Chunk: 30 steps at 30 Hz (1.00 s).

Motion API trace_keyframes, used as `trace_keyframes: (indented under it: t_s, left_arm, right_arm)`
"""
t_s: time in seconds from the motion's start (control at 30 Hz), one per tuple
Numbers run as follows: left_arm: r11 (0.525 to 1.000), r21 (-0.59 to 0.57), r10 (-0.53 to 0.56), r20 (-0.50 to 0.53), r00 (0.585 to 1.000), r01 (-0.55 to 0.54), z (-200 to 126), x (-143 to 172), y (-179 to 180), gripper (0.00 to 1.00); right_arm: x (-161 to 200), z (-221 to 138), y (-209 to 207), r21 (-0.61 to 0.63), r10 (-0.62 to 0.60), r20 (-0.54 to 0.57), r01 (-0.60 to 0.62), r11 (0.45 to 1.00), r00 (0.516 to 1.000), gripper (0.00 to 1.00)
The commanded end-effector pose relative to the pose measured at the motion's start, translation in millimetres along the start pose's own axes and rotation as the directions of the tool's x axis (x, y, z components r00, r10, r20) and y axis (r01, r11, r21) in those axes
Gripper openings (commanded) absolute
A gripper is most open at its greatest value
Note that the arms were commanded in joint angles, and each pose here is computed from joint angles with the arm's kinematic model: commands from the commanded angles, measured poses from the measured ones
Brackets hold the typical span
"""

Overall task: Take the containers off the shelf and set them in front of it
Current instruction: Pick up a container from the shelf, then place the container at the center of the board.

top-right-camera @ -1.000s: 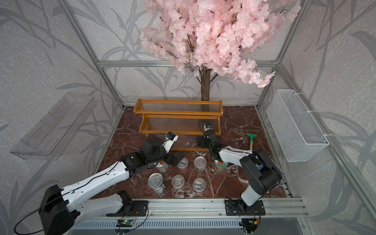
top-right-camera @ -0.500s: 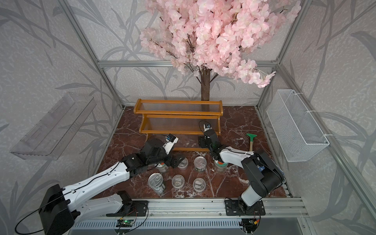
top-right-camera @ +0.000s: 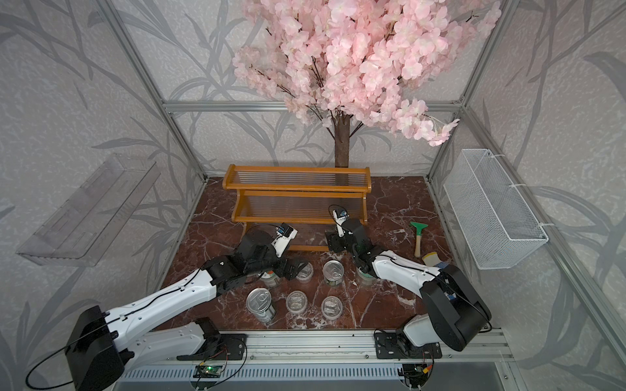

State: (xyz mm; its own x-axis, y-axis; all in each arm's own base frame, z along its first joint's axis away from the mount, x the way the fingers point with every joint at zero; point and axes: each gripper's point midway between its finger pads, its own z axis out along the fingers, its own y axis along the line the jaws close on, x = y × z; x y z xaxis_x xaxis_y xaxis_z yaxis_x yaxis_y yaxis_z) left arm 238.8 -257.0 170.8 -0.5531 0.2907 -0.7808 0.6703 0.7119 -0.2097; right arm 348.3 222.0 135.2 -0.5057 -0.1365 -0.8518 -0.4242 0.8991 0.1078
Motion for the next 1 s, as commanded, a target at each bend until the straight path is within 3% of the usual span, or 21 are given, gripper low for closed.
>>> trace_keyframes:
  t_s: [0.0, 0.5, 0.97]
  left_arm:
    - [1.000, 0.004, 0.018, -0.001, 1.000, -0.018, 2.1, 0.8, 0.7, 1.00]
    - [0.999, 0.021, 0.032, -0.014, 0.999, -0.032, 0.3, 2.2, -1.5, 1.00]
    - [0.998, 0.028, 0.054, -0.026, 0.998, -0.053, -1.8, 5.8, 1.6, 1.00]
  right_arm:
    - [-8.4, -13.6, 11.5, -0.050, -0.045, 0.024, 0.046, 0.998, 0.999, 0.64]
    - [10.9, -104.4, 34.6, -0.142, -0.082, -0.063, 0.072, 0.987, 0.995, 0.63]
    - [70.8, -186.6, 25.2, 0.026, -0.012, -0.248, 0.019, 0.999, 0.969, 0.63]
